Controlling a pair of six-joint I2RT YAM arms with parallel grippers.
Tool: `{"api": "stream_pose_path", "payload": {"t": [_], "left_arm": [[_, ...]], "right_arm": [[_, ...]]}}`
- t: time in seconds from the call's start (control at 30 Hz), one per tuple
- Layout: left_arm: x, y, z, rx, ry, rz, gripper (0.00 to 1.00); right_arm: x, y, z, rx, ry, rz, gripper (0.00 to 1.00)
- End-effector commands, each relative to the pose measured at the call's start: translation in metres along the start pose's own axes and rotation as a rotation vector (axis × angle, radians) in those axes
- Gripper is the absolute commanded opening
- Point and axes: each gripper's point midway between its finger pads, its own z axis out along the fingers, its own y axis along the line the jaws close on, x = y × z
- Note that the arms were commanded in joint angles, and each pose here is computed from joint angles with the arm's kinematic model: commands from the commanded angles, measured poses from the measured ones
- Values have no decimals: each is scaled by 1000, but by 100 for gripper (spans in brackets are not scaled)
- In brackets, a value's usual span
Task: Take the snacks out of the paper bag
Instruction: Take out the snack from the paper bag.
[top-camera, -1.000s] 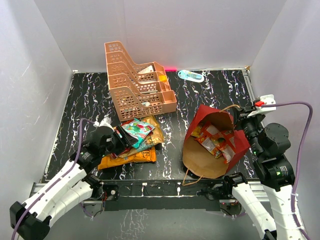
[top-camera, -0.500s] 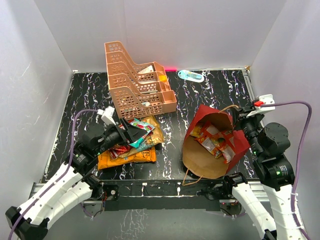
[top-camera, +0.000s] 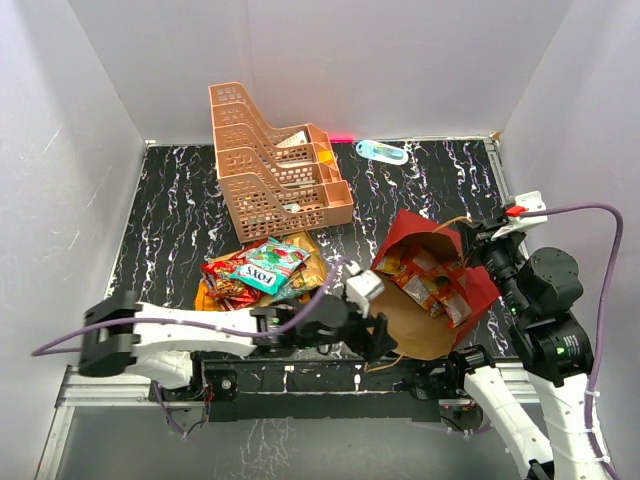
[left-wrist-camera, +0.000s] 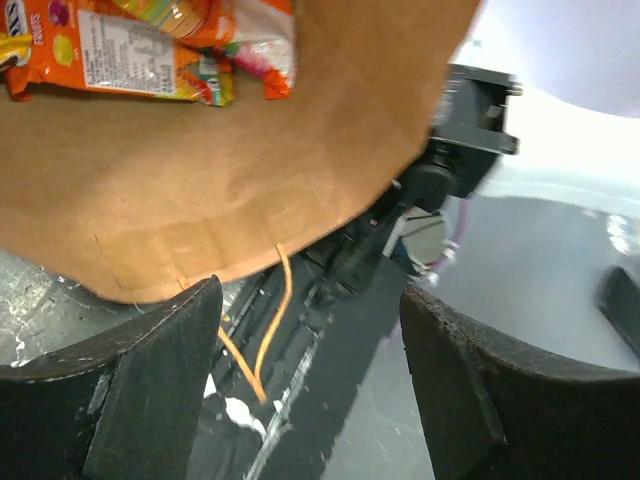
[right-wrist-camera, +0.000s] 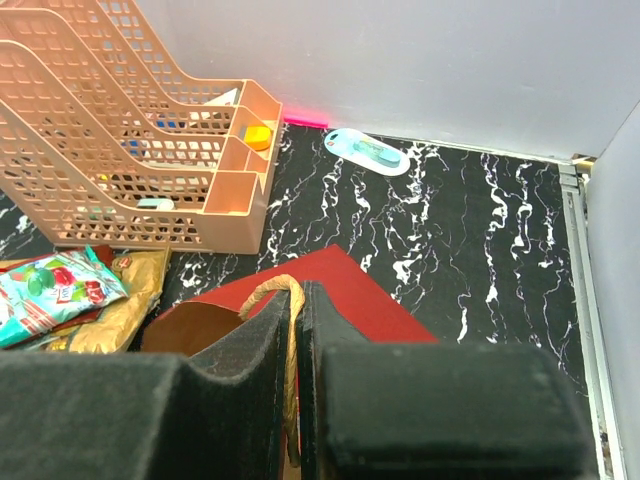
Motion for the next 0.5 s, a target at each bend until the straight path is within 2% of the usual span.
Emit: {"api": "stream_pose_path", "payload": {"t": [0.0, 0.07, 0.1, 0.2, 0.3, 0.47], "left_arm": [[-9, 13, 48, -151, -88, 16, 70], [7, 21, 75, -196, -59, 7, 70], [7, 22, 86, -204, -82, -13, 70], [10, 26, 108, -187, -180, -93, 77], [2, 24, 123, -127, -312, -159, 78], [-15, 20, 151, -132, -377, -225, 63]], "right_arm": [[-38, 5, -11, -22, -101, 13, 8], [-39, 6, -11, -24, -102, 17, 8], [-39, 6, -11, -24, -102, 18, 8], [-41, 6, -11, -26, -108, 26, 8], [-42, 8, -11, -33, -117, 35, 8], [-42, 10, -8, -42, -115, 38, 7]]}}
